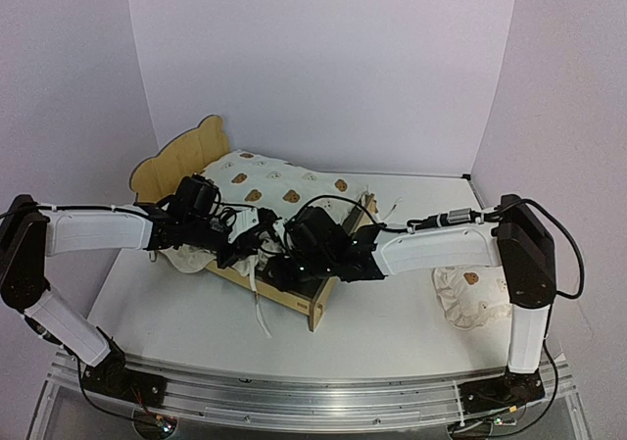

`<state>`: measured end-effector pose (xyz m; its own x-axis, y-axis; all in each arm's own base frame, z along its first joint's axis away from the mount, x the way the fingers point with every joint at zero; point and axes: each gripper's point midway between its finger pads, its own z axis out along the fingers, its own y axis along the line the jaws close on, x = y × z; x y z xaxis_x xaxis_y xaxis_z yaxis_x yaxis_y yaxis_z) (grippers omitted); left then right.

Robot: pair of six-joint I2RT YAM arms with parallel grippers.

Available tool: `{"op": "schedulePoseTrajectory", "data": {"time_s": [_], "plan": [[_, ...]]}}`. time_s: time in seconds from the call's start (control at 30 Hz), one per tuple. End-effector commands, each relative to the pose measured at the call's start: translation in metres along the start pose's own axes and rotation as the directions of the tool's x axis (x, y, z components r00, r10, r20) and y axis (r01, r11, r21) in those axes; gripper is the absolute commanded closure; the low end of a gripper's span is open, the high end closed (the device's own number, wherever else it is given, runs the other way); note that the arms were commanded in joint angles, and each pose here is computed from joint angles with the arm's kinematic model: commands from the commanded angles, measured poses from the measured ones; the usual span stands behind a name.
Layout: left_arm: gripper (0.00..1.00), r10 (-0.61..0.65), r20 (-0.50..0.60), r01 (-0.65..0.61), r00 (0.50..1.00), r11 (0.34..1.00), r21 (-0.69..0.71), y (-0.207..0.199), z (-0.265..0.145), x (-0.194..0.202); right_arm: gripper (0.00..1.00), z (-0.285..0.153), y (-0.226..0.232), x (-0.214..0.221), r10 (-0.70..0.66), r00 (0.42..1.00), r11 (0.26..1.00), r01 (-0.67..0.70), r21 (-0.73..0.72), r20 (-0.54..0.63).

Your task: Set up the pet bed

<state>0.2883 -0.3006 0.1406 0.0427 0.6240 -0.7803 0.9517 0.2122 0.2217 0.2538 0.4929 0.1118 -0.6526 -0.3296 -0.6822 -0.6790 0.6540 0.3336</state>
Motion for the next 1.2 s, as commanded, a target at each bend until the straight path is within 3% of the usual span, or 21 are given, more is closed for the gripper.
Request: {"op": "schedulePoseTrajectory", "data": {"time_s": [0.0, 0.1, 0.17, 0.27, 0.37, 0.6, 1.17], "plan": [[1.0, 0.005, 0.043, -0.004, 0.999, 1.0, -0.029, 0.006, -0.008, -0.012, 0.79, -0.002, 0.0, -0.025, 0.033, 0.992, 0.999, -0.036, 0.024, 0.12], [1.0, 0.002, 0.043, -0.001, 0.999, 1.0, -0.029, 0.005, -0.009, -0.011, 0.95, -0.004, -0.007, -0.023, 0.037, 0.992, 0.998, -0.043, 0.049, 0.124], [1.0, 0.003, 0.041, -0.001, 0.999, 1.0, -0.03, 0.005, -0.009, -0.011, 1.0, -0.008, -0.012, -0.025, 0.057, 0.991, 0.996, -0.064, 0.056, 0.124], [1.0, 0.003, 0.04, -0.002, 0.999, 1.0, -0.026, 0.004, -0.01, -0.011, 1.0, -0.017, -0.028, -0.021, 0.149, 0.988, 0.985, -0.153, 0.078, 0.049], [1.0, 0.001, 0.045, -0.001, 0.999, 1.0, -0.012, 0.001, -0.012, -0.012, 1.0, -0.027, -0.031, -0.022, 0.303, 0.952, 0.953, -0.303, 0.011, -0.05], [1.0, 0.002, 0.053, -0.002, 0.999, 1.0, -0.001, -0.001, -0.011, -0.013, 1.0, -0.032, 0.006, -0.021, 0.389, 0.889, 0.897, -0.425, -0.121, -0.242], [1.0, 0.001, 0.044, -0.001, 0.999, 1.0, 0.009, -0.004, -0.011, -0.009, 1.0, -0.001, -0.036, 0.025, 0.383, 0.884, 0.922, -0.382, 0.059, -0.267]]}}
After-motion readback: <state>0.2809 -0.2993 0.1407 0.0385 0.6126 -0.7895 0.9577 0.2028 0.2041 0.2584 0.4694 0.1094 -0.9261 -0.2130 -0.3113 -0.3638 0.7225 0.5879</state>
